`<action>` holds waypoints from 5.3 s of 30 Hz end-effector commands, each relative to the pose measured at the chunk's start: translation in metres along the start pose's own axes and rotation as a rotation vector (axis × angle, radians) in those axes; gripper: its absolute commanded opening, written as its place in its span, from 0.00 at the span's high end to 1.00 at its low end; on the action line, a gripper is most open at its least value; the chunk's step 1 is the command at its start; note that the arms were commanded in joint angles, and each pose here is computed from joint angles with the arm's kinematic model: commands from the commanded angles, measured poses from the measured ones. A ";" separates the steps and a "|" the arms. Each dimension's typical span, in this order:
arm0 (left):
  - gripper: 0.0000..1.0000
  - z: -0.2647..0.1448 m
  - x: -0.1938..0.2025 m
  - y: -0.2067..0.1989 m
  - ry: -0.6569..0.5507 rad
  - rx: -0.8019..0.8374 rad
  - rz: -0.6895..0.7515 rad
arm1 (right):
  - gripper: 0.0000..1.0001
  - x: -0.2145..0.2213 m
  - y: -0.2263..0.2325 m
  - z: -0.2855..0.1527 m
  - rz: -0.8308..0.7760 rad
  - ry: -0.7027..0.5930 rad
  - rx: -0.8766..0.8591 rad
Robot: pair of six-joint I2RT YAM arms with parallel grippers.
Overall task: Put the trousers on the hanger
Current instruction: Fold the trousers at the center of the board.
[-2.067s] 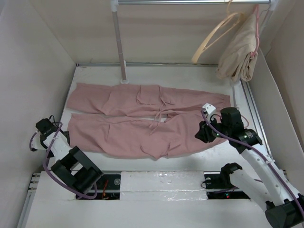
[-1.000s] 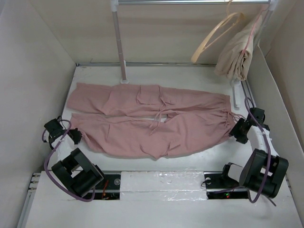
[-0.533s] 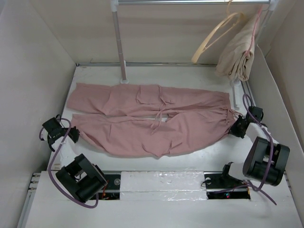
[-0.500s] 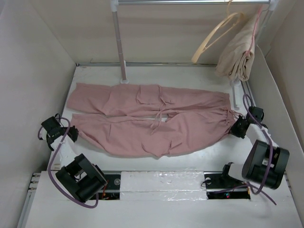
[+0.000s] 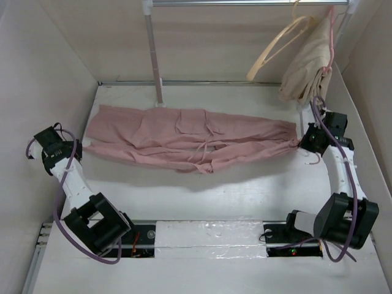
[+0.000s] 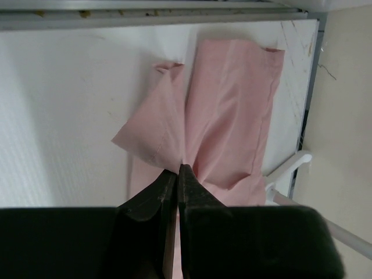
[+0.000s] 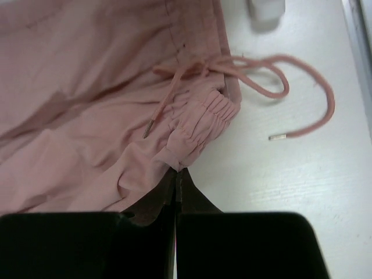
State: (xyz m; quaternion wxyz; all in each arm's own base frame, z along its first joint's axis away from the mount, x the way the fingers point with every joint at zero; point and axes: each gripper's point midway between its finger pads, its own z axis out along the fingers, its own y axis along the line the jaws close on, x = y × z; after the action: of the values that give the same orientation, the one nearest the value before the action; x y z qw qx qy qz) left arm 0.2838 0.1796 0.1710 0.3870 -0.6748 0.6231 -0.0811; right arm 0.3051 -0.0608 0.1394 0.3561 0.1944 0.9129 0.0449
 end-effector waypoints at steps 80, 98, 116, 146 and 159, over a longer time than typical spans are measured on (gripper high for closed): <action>1.00 0.147 0.101 0.033 0.227 -0.283 0.397 | 1.00 -0.011 -0.017 0.107 0.272 -0.096 -0.073; 0.86 0.040 0.060 0.113 0.063 -0.495 0.514 | 0.71 0.051 -0.084 -0.003 0.333 -0.086 0.066; 0.19 -0.079 0.241 -0.016 0.410 0.337 0.769 | 0.00 0.092 -0.088 0.040 0.462 -0.043 -0.015; 0.22 -0.247 0.564 0.126 0.953 0.464 1.446 | 1.00 -0.111 -0.020 -0.122 -0.002 -0.472 -0.048; 0.21 -0.288 0.398 -0.065 0.658 0.763 1.013 | 1.00 -0.088 0.158 -0.169 -0.277 -0.488 -0.517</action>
State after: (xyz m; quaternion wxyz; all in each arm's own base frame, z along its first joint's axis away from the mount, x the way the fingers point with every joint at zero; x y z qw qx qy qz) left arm 0.2077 -0.3744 0.1837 0.2786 0.0181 0.9178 -0.2823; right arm 0.3072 0.0235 0.3295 0.5808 0.0115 0.8010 0.1446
